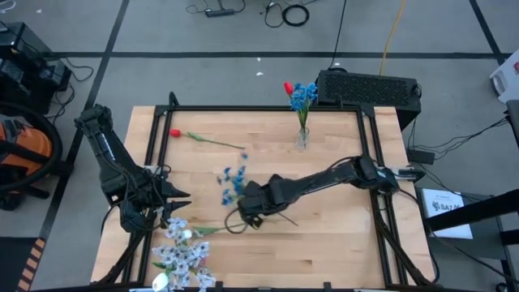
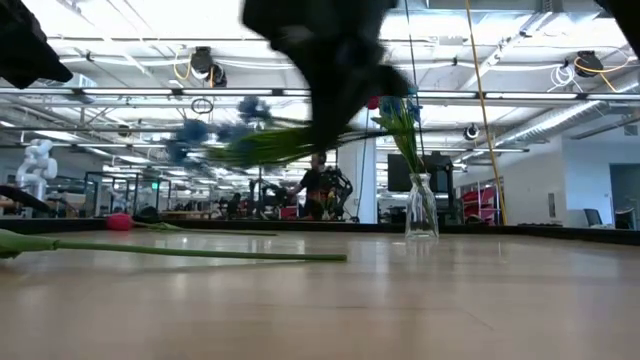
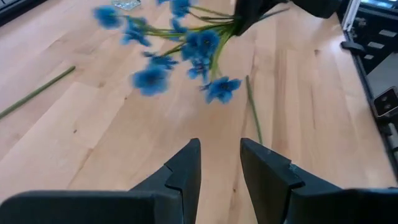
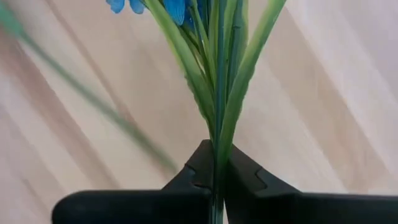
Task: Sort flowers into vase by color
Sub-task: Put the blue flowers into the transparent vase
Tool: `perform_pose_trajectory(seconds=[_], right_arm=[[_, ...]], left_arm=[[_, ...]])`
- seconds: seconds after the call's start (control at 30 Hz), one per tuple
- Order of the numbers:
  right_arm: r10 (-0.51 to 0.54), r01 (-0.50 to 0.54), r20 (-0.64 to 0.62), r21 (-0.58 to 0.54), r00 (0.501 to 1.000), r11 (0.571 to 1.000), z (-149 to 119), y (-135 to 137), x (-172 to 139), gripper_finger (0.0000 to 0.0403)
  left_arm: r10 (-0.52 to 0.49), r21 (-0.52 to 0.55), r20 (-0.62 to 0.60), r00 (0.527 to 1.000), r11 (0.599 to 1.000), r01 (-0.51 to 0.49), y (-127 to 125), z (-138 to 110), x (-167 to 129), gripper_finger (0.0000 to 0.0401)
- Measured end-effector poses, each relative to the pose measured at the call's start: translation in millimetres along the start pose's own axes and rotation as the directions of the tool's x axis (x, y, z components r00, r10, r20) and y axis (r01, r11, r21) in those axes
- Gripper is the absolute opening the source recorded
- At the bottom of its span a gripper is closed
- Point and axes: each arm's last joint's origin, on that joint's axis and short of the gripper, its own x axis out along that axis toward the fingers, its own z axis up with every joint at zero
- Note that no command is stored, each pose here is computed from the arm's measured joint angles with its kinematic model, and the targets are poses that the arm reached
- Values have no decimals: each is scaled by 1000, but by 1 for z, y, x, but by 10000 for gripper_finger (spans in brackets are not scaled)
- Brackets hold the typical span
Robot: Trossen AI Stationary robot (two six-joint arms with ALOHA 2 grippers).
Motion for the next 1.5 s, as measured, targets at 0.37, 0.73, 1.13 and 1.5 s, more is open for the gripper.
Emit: perform_pose_trajectory(seconds=[0.37, 0.73, 1.13, 1.5], right_arm=[[-34, 61, -96, 287, 995, 956, -74, 31, -40, 5], [-80, 53, 49, 422, 996, 905, -133, 55, -62, 4], [-184, 42, 279, 447, 943, 894, -138, 22, -89, 1], [112, -439, 668, 344, 736, 830, -169, -88, -59, 0]], left_arm=[[-81, -11, -45, 996, 997, 81, -7, 3, 1, 82], [-61, 148, -159, 985, 985, 85, 3, 7, 22, 39], [-202, 206, -105, 974, 954, 220, 31, 24, 55, 4], [-227, 150, 2, 974, 963, 224, 61, 48, 70, 3]])
